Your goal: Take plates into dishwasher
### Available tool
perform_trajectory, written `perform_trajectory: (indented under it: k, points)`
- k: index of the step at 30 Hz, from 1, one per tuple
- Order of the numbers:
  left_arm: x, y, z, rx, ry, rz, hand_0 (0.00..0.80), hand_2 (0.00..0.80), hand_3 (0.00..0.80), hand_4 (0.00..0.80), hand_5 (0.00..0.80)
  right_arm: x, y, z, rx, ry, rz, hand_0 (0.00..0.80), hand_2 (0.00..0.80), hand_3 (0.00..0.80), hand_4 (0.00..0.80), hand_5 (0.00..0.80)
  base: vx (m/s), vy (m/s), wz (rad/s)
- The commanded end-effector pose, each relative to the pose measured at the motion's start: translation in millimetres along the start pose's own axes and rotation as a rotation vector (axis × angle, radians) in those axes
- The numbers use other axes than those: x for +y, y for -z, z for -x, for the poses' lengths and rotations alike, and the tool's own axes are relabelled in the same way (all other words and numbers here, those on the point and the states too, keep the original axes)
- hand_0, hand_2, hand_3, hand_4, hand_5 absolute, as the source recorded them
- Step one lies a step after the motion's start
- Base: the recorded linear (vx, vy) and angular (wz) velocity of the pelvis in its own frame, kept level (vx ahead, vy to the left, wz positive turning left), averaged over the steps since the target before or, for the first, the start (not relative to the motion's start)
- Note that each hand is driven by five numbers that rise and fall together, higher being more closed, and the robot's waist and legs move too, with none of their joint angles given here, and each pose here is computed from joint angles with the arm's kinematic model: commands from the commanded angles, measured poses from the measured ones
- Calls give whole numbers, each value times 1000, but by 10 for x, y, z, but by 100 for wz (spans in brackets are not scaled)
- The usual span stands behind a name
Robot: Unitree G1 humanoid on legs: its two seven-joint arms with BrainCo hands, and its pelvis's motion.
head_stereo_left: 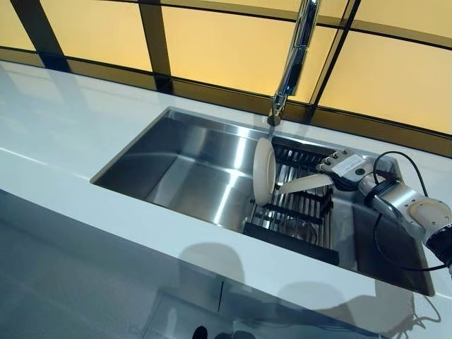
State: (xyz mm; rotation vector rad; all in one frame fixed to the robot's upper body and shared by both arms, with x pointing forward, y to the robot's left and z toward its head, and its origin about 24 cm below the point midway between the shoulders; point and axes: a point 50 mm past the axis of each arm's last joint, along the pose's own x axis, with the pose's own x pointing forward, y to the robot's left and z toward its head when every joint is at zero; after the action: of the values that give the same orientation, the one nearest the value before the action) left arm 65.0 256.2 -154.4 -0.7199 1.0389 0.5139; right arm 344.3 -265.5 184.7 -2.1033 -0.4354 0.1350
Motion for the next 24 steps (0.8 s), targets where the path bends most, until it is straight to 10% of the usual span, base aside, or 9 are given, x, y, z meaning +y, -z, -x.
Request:
perform_trajectory:
  k: [1, 24]
  points:
    - [21, -40, 9, -11, 5, -36, 0, 0, 0, 0, 0, -77, 204, 14, 83, 10, 79, 800, 800, 800, 800, 800, 0, 0, 0]
    - [64, 67, 20, 8, -13, 2, 0, 0, 0, 0, 0, -424, 708, 224, 211, 105, 214, 800, 800, 800, 800, 800, -5, 17, -2]
